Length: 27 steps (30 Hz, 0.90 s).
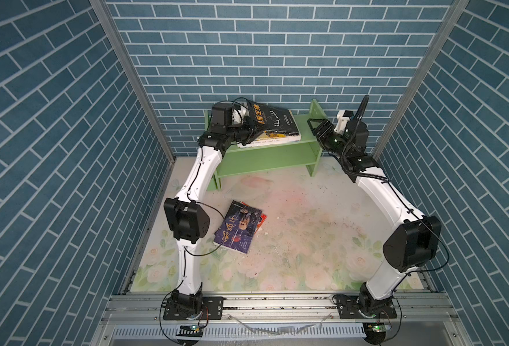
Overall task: Stacking books/files
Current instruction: Place the book at the bookshelf.
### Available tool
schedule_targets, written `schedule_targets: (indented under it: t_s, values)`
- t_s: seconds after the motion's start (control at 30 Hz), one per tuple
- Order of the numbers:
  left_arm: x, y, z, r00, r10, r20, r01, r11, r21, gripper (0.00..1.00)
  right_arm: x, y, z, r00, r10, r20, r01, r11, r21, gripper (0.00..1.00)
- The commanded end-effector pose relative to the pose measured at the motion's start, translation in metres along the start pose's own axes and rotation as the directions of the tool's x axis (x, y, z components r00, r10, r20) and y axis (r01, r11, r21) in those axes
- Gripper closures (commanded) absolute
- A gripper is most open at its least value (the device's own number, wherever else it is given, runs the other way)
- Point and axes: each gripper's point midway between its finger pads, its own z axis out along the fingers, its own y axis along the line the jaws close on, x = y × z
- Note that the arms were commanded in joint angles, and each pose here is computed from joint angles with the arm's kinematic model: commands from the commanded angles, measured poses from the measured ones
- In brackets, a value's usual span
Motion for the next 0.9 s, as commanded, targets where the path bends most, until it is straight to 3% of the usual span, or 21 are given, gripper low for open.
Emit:
schedule_targets:
  t_s: [0.0,0.27,0.5,0.7,0.87]
  values:
    - [-0.005,-0.016,-0.005,0.998,0.056,0.005,-0.056,0.997,0.049,1.00,-0.005,0.005,-0.004,1.000,0.005,0.027,-0.005,1.000,-0.018,0.28]
    - [0.000,-0.004,-0.003,0.999,0.032,-0.003,-0.032,0.999,0.020,1.00,-0.001,-0.003,-0.009,0.999,-0.001,0.035,0.000,1.000,0.009,0.28]
    - [-0.006,0.000,-0.002,0.999,0.016,0.028,-0.016,1.000,0.005,0.94,-0.001,-0.004,-0.013,0.999,-0.004,0.043,0.004,1.000,0.017,0.28]
    - [-0.007,0.001,-0.006,0.999,0.016,0.043,-0.016,1.000,-0.017,0.80,0.001,-0.005,-0.016,0.999,-0.005,0.046,0.004,1.000,0.022,0.28]
    - [-0.010,-0.002,-0.010,0.997,0.030,0.064,-0.027,0.999,-0.033,0.63,0.000,-0.004,-0.017,0.999,-0.008,0.047,0.007,1.000,0.020,0.28]
